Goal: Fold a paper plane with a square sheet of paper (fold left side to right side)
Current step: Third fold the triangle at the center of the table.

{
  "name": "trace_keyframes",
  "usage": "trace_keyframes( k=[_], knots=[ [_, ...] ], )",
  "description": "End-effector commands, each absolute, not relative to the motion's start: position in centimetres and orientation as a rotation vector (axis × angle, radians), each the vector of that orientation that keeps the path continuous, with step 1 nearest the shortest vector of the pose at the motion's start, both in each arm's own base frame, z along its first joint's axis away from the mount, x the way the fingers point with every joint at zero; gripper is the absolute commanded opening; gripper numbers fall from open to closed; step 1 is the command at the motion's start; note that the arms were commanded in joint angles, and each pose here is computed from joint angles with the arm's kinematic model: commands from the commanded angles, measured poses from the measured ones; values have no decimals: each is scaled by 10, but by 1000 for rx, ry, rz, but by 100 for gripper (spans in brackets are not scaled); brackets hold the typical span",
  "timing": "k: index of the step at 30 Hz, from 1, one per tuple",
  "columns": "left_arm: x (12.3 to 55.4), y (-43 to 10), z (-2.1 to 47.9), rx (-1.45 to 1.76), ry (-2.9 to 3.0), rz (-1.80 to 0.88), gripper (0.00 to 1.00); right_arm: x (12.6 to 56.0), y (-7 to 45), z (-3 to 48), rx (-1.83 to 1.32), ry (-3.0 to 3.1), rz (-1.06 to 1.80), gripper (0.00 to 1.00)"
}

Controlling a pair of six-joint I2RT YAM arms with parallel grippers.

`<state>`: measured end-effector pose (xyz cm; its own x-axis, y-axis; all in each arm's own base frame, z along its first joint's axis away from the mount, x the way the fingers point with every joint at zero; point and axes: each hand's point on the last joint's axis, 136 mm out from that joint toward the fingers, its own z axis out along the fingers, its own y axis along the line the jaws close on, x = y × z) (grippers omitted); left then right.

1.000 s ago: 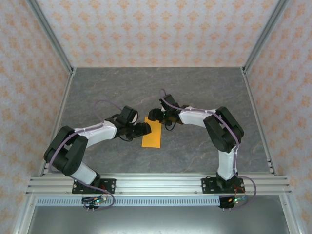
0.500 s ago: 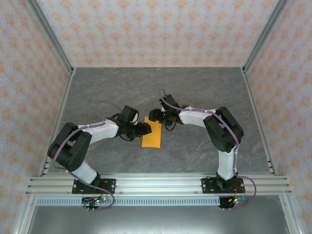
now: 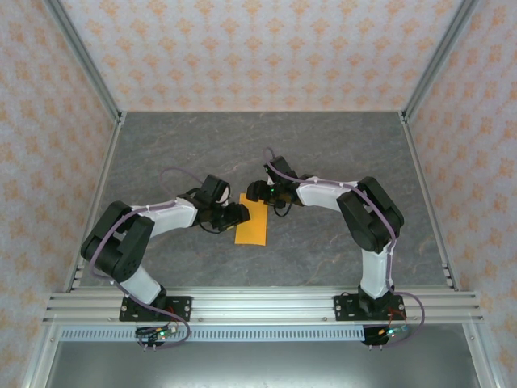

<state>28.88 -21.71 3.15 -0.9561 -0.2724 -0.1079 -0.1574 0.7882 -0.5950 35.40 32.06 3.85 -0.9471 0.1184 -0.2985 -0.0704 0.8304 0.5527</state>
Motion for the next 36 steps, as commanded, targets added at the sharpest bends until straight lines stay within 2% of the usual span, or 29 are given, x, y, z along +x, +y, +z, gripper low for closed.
trace_keyframes(
  k=[1,10,19,25,30,36],
  knots=[
    [298,-229,44,-294,2737,-969,50,346,317,22,20,2740,792,67],
    [295,-224,48,-290,2737,-939,44,346,317,22,19,2740,792,67],
    [293,-223,45,-313,2748,-943,18,352,316,36,-43,2692,770,69],
    [291,-222,45,-373,2741,-955,9,355,304,75,-141,2559,722,79],
    [292,-225,48,-434,2728,-998,5,328,282,97,-219,2463,675,81],
    [291,-227,51,-492,2728,-1029,2,264,288,92,-452,2389,641,82]
  ],
)
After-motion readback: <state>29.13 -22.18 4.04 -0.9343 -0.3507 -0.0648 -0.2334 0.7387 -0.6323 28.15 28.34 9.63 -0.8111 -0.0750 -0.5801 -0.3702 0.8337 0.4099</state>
